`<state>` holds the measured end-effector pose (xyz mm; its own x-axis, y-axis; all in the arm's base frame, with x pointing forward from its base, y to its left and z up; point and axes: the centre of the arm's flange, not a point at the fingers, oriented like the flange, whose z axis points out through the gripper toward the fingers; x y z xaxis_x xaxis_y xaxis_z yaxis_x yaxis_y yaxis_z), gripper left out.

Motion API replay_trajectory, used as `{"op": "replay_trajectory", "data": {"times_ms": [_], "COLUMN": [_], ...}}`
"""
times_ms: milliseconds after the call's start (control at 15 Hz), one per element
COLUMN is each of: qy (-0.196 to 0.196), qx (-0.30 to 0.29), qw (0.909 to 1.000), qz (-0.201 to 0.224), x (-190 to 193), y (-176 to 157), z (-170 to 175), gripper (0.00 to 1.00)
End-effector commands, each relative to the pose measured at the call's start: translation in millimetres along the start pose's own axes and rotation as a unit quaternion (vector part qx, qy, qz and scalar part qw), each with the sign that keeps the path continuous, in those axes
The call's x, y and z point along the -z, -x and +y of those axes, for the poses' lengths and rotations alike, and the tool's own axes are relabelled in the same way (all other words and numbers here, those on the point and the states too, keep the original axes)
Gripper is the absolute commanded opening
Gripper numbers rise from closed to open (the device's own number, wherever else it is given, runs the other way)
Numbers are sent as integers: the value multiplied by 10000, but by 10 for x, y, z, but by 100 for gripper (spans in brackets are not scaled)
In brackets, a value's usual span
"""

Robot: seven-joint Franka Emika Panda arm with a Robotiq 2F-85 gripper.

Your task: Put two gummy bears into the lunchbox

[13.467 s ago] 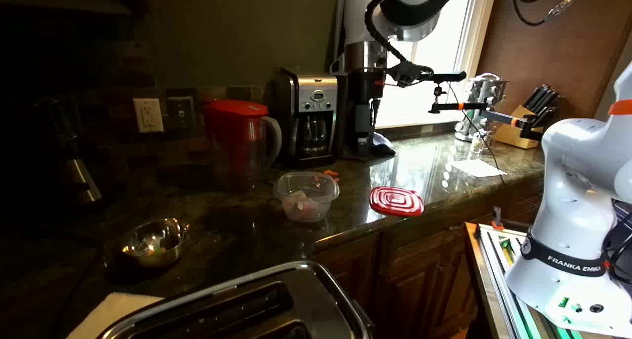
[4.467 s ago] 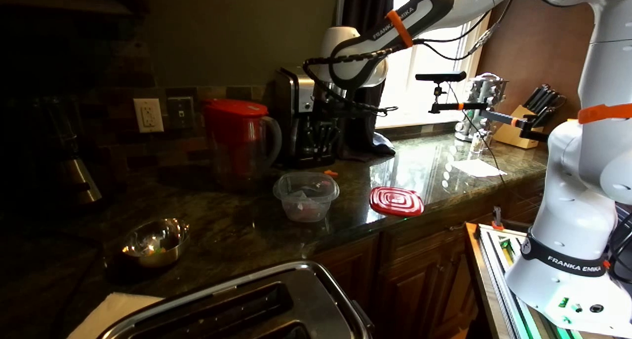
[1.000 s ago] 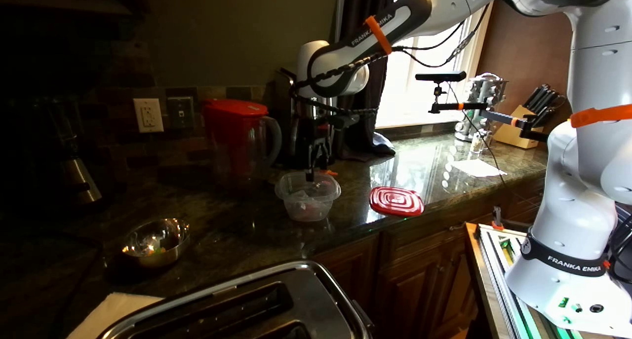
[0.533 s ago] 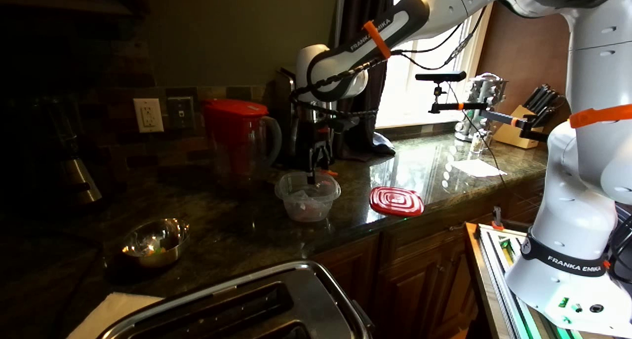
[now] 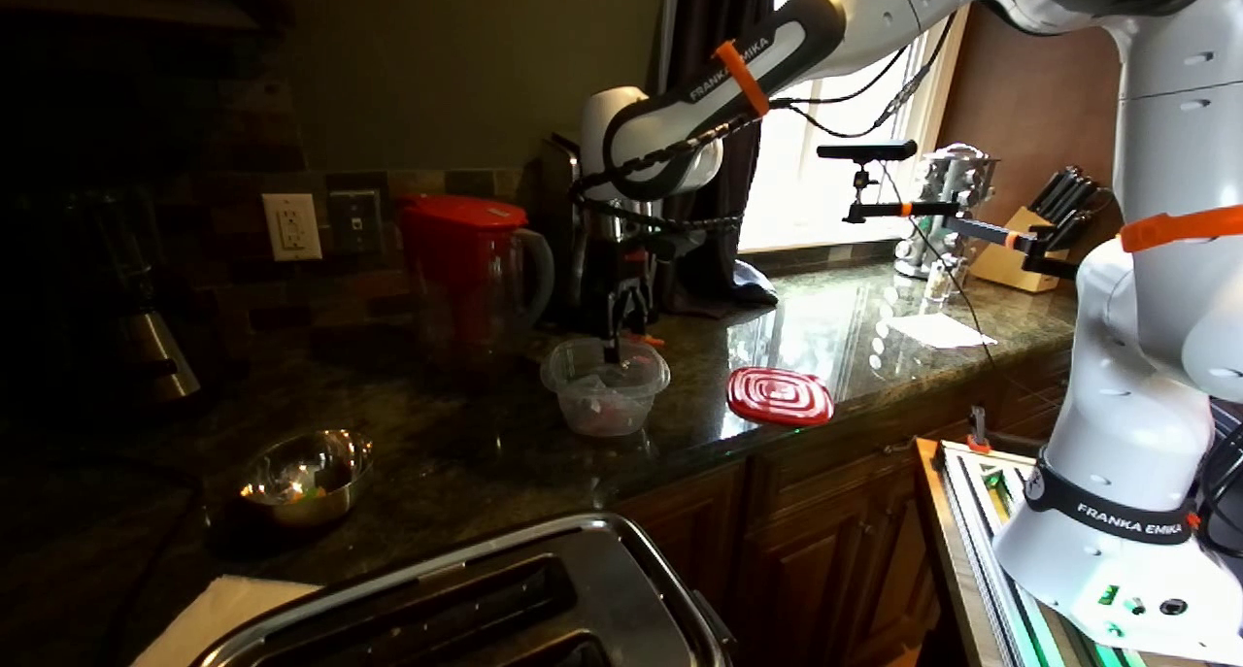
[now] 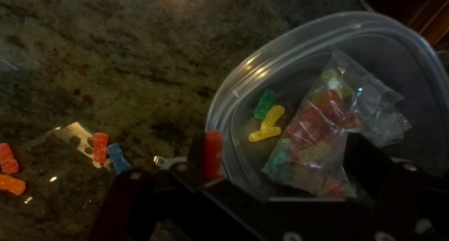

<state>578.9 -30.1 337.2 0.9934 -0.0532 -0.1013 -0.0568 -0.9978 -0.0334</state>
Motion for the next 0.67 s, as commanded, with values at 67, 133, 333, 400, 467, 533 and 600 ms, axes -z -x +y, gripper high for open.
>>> {"op": "replay_trajectory", "data": {"times_ms": [67, 133, 333, 400, 467, 533, 600], "qy": [131, 168, 280, 298, 335, 337, 270], "qx": [75, 119, 184, 78, -85, -258, -346], "qw": [9998, 9997, 9993, 9993, 9990, 9986, 9985], "qz": [89, 104, 175, 219, 285, 309, 326], "x": [137, 162, 210, 218, 208, 199, 210], "y": [54, 62, 60, 23, -20, -69, -88], "z": [-97, -127, -181, -149, -94, 3, 109], "gripper": [100, 100, 100, 100, 100, 100, 100]}}
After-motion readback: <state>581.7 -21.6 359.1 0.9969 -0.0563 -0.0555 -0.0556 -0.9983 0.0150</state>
